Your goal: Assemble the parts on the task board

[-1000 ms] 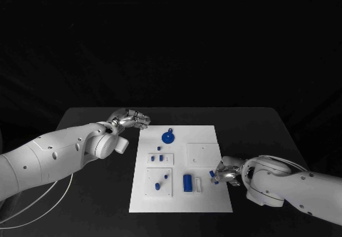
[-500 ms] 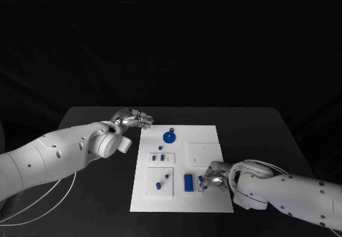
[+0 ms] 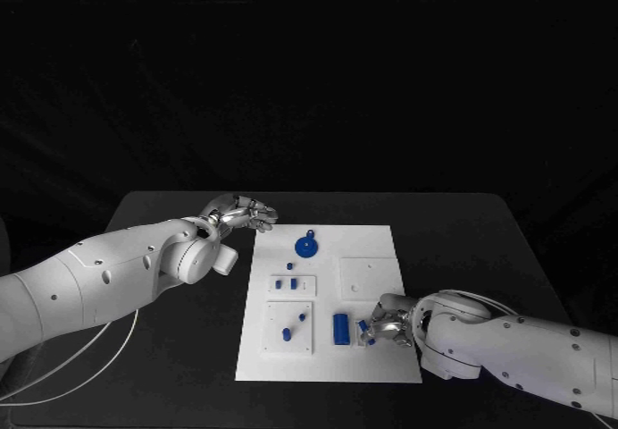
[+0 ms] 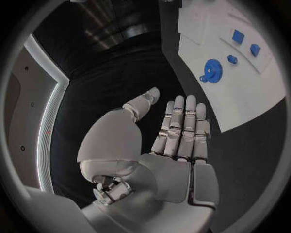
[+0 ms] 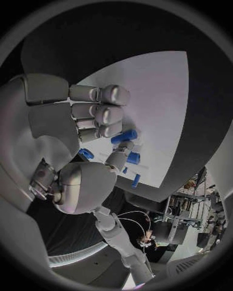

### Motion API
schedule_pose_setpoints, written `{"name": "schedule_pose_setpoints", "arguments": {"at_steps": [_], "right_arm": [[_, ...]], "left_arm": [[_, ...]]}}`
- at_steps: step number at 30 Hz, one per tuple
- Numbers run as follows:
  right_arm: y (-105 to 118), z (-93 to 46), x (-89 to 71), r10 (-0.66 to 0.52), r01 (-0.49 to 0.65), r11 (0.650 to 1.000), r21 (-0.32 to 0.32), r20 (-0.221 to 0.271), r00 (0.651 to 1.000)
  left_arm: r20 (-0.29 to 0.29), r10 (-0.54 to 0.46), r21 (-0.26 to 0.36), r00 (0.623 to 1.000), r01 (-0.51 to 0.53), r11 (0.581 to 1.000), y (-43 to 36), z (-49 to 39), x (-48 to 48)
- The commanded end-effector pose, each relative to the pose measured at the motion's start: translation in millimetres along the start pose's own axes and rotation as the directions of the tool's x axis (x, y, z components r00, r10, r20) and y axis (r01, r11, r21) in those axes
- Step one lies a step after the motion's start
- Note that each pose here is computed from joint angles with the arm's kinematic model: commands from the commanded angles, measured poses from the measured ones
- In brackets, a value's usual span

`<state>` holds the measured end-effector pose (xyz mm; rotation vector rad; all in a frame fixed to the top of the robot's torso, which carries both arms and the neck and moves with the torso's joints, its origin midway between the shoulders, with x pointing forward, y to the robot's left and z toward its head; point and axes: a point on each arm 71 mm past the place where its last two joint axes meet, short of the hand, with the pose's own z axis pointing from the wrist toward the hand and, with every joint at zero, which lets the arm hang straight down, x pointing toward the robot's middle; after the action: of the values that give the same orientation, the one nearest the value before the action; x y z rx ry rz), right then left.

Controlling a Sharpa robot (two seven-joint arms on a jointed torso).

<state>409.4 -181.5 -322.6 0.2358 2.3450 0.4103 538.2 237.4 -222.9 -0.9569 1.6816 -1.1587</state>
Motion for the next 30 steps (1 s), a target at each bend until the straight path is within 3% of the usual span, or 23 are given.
{"name": "schedule_pose_setpoints", "arguments": {"at_steps": [1,17,30], "right_arm": [[0.6,0.8,3.4,-0.025,0.025,1.000,0.005,-0.026,0.999],[3.9,2.5,3.1,-0.004,0.004,1.000,-0.002,-0.011,1.000],[8.9,2.2,5.4,0.014,-0.015,0.999,-0.030,-0.028,1.000]], "left_arm": [[-0.015,-0.006,0.006,1.000,0.006,1.000,-1.3,0.1,1.8],[-0.014,-0.006,0.004,1.000,0.006,1.000,-1.0,-0.3,1.3],[-0.013,-0.006,0.003,1.000,0.006,1.000,-0.8,-0.4,0.6]]}}
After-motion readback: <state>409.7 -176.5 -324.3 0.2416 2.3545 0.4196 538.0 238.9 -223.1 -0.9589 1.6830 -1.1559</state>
